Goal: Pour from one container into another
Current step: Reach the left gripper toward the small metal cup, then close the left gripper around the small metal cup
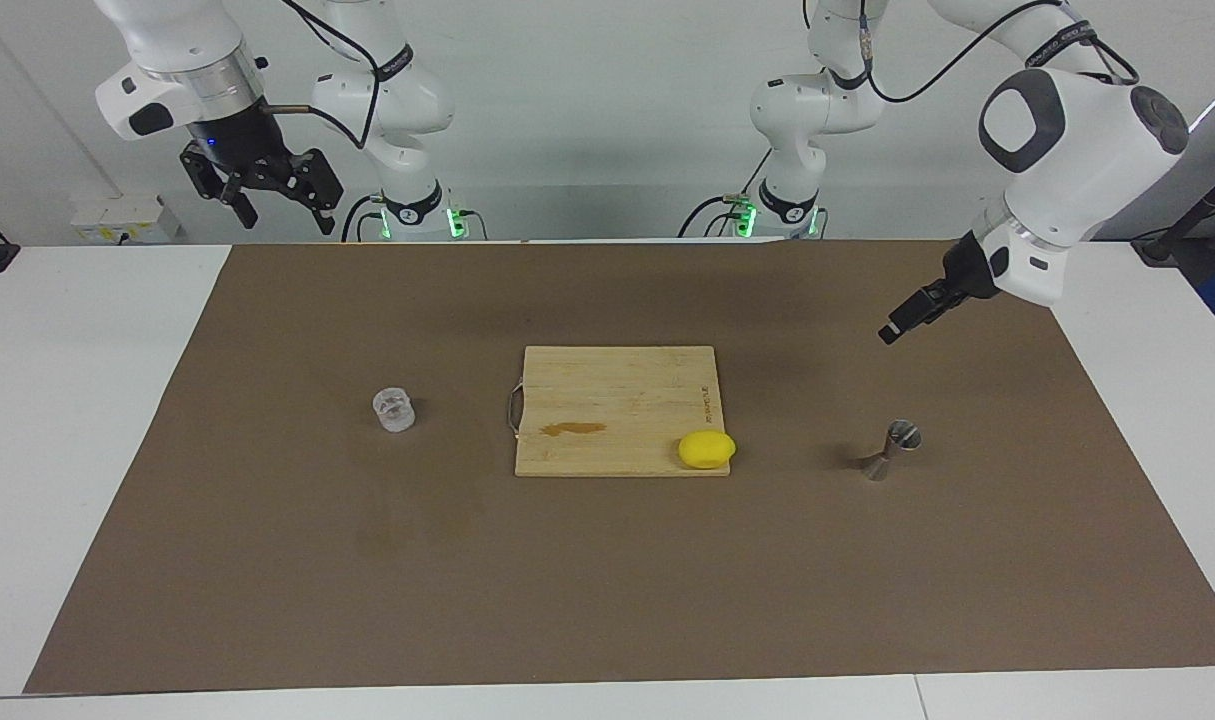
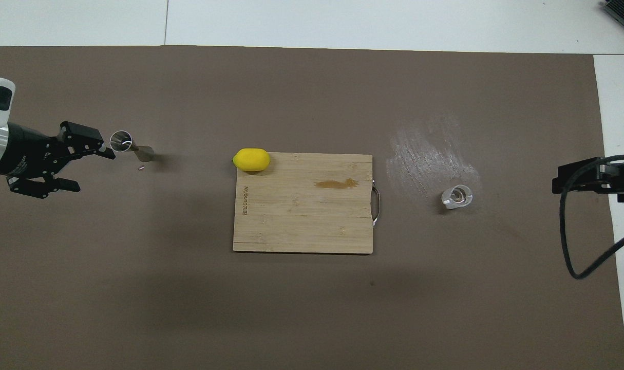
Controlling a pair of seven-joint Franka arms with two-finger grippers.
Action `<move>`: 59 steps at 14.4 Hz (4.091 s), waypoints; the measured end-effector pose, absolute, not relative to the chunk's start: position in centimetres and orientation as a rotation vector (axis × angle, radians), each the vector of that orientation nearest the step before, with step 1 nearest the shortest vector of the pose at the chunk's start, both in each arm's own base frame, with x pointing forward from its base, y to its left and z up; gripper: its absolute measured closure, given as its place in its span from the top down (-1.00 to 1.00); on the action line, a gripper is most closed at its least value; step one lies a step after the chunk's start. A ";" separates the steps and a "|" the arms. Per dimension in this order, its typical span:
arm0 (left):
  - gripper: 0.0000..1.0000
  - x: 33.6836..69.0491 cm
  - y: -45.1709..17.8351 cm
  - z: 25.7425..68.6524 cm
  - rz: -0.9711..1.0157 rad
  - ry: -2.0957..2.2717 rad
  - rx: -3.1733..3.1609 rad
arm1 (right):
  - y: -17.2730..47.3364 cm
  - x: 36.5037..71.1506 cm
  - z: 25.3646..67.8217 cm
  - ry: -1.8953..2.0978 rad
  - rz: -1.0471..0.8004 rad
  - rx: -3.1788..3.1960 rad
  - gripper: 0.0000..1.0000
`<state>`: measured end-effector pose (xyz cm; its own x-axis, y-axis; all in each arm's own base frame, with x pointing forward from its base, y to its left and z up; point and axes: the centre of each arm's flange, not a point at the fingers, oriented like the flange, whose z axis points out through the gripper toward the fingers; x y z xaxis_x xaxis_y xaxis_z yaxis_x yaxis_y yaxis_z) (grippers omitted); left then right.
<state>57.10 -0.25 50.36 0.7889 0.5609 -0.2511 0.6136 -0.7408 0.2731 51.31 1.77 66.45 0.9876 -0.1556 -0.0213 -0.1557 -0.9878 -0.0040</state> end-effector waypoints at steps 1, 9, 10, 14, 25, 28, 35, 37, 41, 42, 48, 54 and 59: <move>1.00 57.1 0.9 49.3 -0.236 1.042 2.524 | 1.8 51.3 66.5 0.245 0.033 -3.126 1.00; 1.00 53.5 7.1 41.3 -0.348 1.810 1.386 | 1.8 51.3 66.4 0.245 0.033 -3.126 1.00; 1.00 52.4 7.4 40.0 -0.352 1.855 1.268 | 1.8 51.3 66.4 0.245 0.033 -3.126 1.00; 1.00 49.3 8.1 36.1 -0.406 2.000 0.836 | 1.7 51.3 66.4 0.246 0.033 -3.126 1.00; 1.00 49.2 5.1 31.7 -0.494 2.004 0.477 | 1.7 51.3 66.4 0.246 0.033 -3.126 1.00; 1.00 50.7 5.5 31.0 -0.493 2.007 0.458 | 1.7 51.3 66.5 0.246 0.033 -3.126 1.00; 0.99 53.0 5.3 30.7 -0.459 1.953 0.436 | 1.7 51.3 66.5 0.246 0.033 -3.126 1.00; 0.96 53.0 5.0 30.5 -0.459 1.953 0.446 | 1.7 51.3 66.5 0.246 0.033 -3.126 1.00; 0.86 53.1 3.3 30.4 -0.462 1.934 0.475 | 1.7 51.3 66.5 0.246 0.033 -3.126 1.00; 0.79 53.1 3.1 30.4 -0.463 1.933 0.478 | 1.7 51.3 66.5 0.246 0.033 -3.126 1.00; 0.53 53.1 3.6 30.3 -0.452 1.933 0.475 | 1.7 51.3 66.5 0.246 0.033 -3.126 1.00; 0.41 53.0 3.7 30.1 -0.452 1.937 0.475 | 1.7 51.3 66.5 0.246 0.033 -3.126 1.00; 0.37 53.0 3.7 30.0 -0.452 1.939 0.475 | 1.7 51.3 66.5 0.246 0.033 -3.126 1.00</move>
